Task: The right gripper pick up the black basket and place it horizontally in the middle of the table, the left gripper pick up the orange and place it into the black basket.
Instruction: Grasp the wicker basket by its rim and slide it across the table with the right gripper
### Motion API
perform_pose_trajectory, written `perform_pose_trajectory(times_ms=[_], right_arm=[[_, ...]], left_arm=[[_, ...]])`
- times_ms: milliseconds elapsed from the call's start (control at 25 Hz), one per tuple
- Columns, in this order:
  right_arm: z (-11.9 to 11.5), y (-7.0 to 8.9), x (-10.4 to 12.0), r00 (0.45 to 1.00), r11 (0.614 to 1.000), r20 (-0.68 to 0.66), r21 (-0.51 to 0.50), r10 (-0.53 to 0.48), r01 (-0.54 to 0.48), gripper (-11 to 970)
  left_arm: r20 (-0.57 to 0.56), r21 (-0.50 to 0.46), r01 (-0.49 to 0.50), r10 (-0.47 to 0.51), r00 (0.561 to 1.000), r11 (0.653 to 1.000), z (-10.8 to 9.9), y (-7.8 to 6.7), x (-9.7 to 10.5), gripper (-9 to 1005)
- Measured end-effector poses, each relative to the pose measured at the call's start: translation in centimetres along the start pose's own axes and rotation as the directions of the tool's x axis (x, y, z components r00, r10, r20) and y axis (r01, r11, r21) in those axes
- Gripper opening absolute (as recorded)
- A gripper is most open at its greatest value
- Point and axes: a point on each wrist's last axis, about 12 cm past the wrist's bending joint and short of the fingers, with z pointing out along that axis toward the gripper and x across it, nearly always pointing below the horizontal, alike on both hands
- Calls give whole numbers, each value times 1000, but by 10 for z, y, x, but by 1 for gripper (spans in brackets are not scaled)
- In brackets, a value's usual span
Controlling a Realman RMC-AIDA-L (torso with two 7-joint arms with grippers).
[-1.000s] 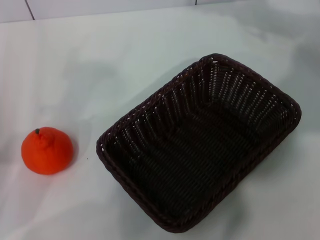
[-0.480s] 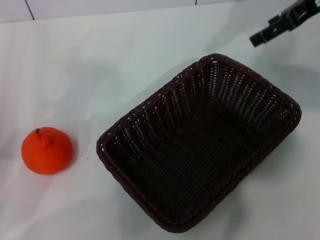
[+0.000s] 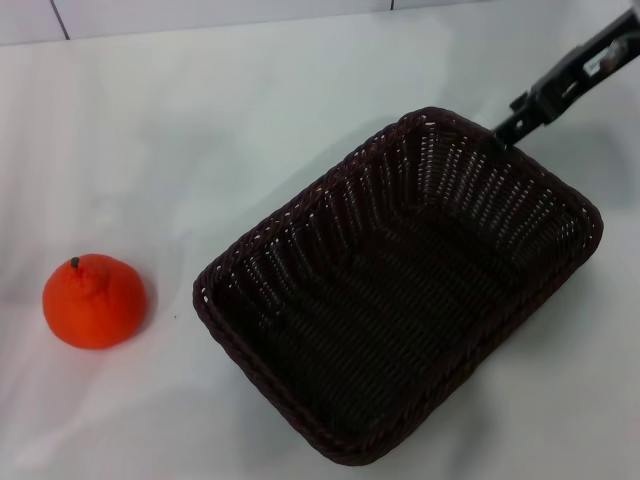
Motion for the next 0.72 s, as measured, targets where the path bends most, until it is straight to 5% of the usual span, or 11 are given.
perform_pose_trajectory(times_ms=[280,720], right_arm=[[31,-2,-12,996,999,92,31,16,-19,909],[35,-3,-20,995,998,95,51,27,-32,423]], left_arm=[[-3,0,2,-2,1000,1000,-1,0,1,932],[-9,8,11,-11,1000,1000,1,-2,3,932]])
